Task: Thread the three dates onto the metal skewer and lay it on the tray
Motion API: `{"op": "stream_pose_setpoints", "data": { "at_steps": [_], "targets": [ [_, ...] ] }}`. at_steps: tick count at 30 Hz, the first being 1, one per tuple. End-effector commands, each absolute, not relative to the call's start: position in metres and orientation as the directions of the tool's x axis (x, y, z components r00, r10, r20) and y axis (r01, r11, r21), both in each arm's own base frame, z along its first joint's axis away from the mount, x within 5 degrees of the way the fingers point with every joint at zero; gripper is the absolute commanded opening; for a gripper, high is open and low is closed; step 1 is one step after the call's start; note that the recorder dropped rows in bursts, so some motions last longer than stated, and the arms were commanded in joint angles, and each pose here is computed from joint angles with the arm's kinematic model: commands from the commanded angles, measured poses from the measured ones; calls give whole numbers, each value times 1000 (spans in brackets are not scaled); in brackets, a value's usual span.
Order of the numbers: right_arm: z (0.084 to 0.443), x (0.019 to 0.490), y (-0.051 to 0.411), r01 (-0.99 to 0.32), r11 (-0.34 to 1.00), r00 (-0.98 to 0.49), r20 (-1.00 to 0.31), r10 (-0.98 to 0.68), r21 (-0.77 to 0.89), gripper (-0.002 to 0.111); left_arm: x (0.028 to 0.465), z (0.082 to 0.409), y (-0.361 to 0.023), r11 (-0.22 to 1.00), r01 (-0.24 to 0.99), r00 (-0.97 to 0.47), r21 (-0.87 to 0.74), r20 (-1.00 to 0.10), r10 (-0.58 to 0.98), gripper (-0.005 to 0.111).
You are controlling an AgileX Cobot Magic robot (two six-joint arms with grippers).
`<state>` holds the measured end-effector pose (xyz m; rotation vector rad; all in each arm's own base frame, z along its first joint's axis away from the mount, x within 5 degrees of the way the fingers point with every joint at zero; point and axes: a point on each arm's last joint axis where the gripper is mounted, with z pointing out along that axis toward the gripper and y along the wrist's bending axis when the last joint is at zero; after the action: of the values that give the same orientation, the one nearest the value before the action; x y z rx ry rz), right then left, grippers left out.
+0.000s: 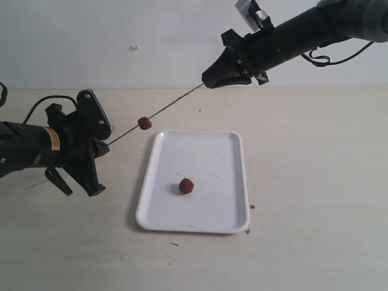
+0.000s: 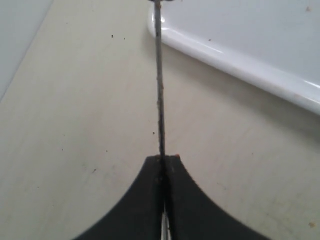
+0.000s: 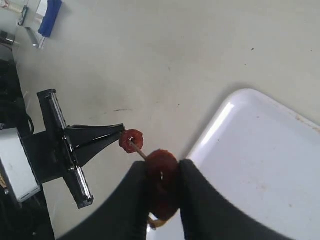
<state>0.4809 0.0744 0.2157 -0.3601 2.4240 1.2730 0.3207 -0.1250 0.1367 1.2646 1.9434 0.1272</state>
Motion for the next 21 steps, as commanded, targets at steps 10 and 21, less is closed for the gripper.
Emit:
{"op": "stream_pose_setpoints", "data": {
  "at_steps": [10,21],
  "targets": [
    [217,481,75,-401,545,-890,-453,-44,736,21,319,140,-136,495,725,-144,478,-598,789,0],
    [217,477,93,-430,530,-884,-460,-84,731,21,321,150,-155,501,733,-143,461,-616,775,0]
  ]
}}
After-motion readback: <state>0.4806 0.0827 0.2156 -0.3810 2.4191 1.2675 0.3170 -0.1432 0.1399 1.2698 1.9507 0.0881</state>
